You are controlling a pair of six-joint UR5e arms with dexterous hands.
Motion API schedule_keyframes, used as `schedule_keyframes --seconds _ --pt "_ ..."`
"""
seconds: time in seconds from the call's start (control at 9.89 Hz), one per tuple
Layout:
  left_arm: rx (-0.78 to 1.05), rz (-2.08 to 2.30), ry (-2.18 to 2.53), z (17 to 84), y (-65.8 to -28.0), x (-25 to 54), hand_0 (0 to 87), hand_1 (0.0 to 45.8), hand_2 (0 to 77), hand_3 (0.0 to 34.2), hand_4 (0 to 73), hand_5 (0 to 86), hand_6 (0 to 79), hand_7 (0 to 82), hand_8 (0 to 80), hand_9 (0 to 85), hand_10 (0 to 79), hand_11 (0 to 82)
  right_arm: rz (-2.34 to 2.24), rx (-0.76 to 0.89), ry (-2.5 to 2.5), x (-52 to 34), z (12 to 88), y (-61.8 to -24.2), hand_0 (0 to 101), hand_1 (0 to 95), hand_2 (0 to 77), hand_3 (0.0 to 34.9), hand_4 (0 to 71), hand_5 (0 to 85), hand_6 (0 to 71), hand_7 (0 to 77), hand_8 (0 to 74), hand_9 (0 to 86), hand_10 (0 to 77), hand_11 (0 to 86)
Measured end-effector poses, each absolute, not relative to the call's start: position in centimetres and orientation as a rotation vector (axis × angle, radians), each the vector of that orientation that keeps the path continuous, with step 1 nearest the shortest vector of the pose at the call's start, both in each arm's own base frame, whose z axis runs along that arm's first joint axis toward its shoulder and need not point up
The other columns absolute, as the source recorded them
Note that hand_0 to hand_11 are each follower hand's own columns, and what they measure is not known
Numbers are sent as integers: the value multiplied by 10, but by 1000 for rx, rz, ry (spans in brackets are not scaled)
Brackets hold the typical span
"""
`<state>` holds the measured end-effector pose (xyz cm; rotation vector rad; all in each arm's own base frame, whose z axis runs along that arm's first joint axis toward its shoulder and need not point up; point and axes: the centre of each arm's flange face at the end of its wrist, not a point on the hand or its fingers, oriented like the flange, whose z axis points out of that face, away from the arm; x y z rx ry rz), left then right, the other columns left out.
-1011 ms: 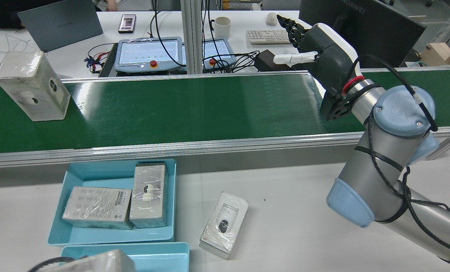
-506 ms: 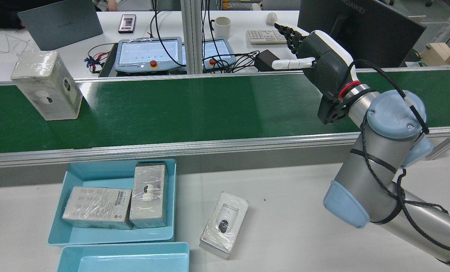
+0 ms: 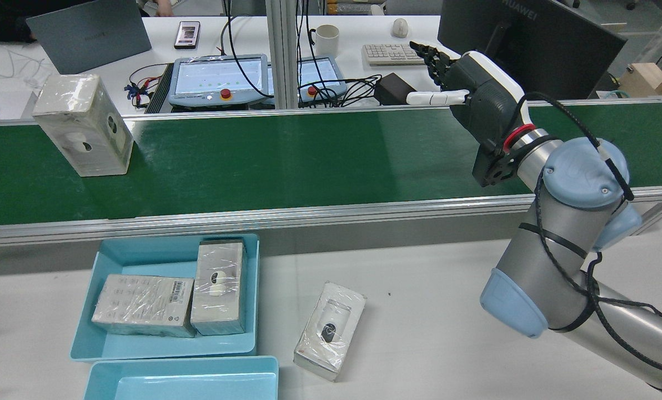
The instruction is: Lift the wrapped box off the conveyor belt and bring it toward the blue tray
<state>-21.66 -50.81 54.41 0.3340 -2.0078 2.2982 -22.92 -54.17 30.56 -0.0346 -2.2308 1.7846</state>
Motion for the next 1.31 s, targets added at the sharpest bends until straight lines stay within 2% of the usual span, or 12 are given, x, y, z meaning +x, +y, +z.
schedule_keyframes --seconds 1.31 --pt "334 2298 -2008 544 -508 -217 0 0 11 0 0 11 0 5 0 0 5 0 1789 -40 -2221 -234 308 -543 395 82 98 0 27 125 0 5 16 16 5 16"
